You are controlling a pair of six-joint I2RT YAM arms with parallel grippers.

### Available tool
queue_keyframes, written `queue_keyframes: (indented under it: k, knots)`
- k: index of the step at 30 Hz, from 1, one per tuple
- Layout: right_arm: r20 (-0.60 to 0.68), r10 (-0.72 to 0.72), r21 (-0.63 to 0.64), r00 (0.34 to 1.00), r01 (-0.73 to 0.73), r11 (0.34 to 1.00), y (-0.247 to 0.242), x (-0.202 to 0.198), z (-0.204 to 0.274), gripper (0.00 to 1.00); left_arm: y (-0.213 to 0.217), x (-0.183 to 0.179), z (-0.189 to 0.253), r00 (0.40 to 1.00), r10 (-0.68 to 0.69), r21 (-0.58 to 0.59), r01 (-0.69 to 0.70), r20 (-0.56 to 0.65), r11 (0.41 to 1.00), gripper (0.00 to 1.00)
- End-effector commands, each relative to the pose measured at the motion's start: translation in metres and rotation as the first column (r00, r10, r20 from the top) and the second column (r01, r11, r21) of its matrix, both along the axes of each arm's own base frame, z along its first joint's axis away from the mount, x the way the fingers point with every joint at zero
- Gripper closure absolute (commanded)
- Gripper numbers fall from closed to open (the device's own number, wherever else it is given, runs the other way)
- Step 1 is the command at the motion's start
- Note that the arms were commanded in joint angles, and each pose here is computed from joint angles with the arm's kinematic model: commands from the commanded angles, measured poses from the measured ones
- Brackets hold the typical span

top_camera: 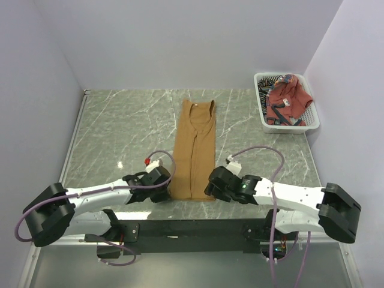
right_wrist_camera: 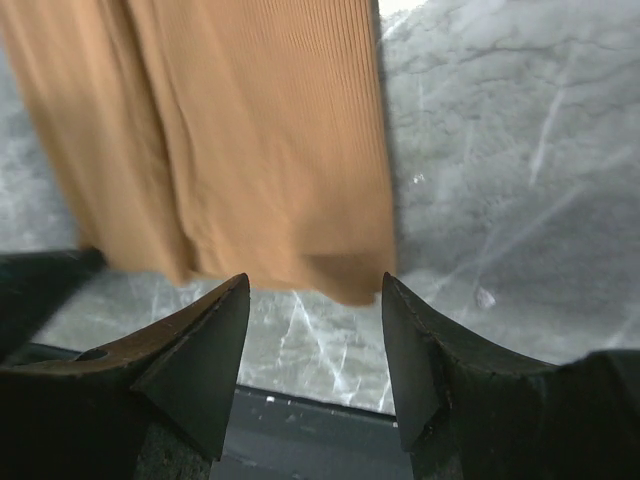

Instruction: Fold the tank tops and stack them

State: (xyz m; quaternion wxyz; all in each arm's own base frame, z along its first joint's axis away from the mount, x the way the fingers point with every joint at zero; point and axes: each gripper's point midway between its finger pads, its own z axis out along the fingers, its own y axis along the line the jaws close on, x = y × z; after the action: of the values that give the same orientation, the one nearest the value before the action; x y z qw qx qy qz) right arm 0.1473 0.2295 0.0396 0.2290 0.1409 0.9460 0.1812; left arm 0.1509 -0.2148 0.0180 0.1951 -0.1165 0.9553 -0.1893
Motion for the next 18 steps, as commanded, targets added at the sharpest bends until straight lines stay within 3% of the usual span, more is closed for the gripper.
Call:
queue_keyframes:
  k: [1, 18]
  knots:
    - [0.041, -0.068, -0.004, 0.997, 0.068, 0.998, -0.014, 0.004, 0.007, 0.37, 0.025, -0.036, -0.020, 0.994, 0.009, 0.107, 0.003, -0.105, 0.994, 0.99]
    - [-0.076, -0.016, -0.047, 0.997, 0.013, 0.999, -0.009, -0.033, -0.020, 0.54, 0.025, -0.041, -0.011, 0.997, -0.011, 0.107, 0.019, -0.081, 0.994, 0.99]
